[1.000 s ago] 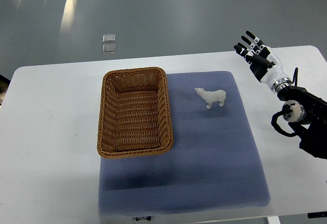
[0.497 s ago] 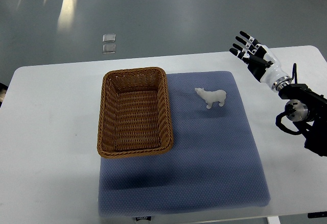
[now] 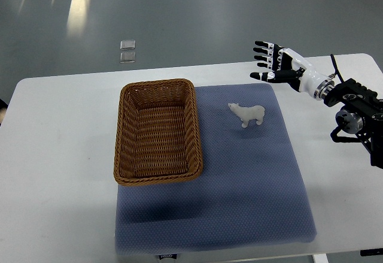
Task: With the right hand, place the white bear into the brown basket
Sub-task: 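Reach the right hand down toward the white polar bear figurine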
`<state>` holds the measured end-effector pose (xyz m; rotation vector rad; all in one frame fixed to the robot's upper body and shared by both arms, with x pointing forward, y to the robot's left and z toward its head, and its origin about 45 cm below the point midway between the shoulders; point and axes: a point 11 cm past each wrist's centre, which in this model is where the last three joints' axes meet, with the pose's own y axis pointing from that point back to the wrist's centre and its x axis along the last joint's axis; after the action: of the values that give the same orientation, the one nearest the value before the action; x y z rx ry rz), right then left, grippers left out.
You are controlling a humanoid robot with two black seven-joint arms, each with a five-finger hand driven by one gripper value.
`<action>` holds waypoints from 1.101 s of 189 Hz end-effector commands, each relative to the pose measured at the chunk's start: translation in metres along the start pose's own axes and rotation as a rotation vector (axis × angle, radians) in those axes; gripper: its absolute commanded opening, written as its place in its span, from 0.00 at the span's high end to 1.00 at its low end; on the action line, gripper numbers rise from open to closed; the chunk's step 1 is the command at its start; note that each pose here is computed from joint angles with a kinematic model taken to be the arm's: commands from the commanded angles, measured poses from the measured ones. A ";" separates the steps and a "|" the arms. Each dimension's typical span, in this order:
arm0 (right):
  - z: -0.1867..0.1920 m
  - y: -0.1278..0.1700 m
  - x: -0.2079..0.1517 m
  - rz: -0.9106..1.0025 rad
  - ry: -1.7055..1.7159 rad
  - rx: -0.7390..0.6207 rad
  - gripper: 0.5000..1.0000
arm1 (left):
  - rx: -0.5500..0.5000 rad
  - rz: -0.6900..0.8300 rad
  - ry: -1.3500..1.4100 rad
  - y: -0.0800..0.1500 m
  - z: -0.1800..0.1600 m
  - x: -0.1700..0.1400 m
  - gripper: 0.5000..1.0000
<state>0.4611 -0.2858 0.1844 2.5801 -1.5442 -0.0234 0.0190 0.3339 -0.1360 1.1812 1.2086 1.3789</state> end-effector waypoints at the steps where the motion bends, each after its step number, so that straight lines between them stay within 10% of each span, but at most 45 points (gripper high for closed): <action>1: -0.007 -0.001 -0.001 -0.048 0.097 -0.018 0.16 | 0.000 0.001 0.000 0.000 0.000 0.000 0.00; 208: 0.015 0.014 -0.030 -0.375 0.787 -0.148 0.21 | 0.000 0.003 -0.001 0.000 0.000 0.000 0.00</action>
<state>0.4359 -0.2689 0.1772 2.3133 -0.7617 0.6766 0.0188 0.3347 -0.1359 1.1854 1.2066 1.3813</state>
